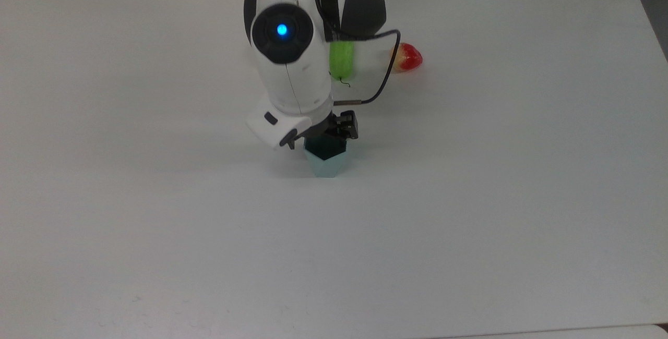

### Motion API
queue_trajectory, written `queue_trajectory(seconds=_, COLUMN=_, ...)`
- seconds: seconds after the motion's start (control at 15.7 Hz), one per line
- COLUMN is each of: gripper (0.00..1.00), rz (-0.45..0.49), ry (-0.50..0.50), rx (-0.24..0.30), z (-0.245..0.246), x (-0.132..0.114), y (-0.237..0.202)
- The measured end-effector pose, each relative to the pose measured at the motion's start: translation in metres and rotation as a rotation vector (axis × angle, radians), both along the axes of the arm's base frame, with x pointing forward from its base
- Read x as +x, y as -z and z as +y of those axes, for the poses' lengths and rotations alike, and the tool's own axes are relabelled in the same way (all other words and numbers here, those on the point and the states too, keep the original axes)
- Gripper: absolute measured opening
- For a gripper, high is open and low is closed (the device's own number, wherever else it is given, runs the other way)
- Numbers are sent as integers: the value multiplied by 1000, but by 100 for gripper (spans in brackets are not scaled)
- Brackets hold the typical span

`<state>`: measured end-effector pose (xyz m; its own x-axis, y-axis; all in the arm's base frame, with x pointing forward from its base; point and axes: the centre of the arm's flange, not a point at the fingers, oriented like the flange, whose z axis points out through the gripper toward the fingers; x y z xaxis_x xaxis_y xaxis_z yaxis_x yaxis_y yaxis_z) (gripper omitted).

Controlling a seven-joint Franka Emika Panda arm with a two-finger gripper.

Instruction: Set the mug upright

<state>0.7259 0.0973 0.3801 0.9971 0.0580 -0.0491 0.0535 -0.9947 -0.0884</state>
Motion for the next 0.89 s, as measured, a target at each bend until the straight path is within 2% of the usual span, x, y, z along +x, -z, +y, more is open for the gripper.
queue_trajectory(seconds=0.19, gripper=100, rz=-99, ry=44, rx=5, z=-4, x=-6, y=-72)
queue_trajectory(seconds=0.45, gripper=100, rz=-212, ry=95, rx=10, z=-22, x=-30, y=-170)
queue_trajectory(seconds=0.64, gripper=100, rz=-202, ry=164, rx=3, z=-32, x=-59, y=-217)
queue_trajectory(seconds=0.89, gripper=100, rz=-118, ry=260, rx=-23, z=-29, x=-119, y=-267)
